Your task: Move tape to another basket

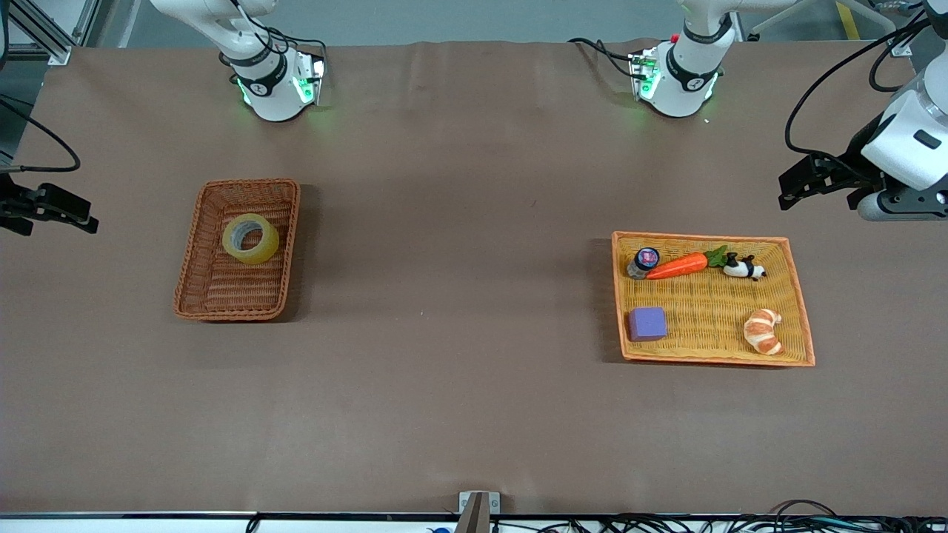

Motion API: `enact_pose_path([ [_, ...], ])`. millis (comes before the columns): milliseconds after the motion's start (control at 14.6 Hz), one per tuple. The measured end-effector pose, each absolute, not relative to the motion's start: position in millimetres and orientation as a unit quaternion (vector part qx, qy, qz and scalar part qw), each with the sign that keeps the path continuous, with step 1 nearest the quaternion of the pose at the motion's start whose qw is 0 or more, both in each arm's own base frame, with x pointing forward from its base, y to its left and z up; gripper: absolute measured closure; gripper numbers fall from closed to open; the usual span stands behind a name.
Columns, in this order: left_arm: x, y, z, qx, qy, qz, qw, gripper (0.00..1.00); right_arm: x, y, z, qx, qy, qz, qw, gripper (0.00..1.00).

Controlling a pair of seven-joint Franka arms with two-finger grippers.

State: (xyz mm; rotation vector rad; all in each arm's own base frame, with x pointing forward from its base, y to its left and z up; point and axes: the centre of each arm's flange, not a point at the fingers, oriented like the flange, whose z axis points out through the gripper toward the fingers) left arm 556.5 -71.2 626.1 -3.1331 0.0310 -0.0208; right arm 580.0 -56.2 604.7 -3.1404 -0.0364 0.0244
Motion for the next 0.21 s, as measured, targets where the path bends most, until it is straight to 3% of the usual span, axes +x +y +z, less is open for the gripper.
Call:
enact_pose_path([
  [206, 556.4, -71.5, 626.1, -1.0, 0.01, -0.007, 0.004, 0.0, 580.0, -57.0, 604.8, -1.0, -0.011, 0.008, 0.0, 0.0],
])
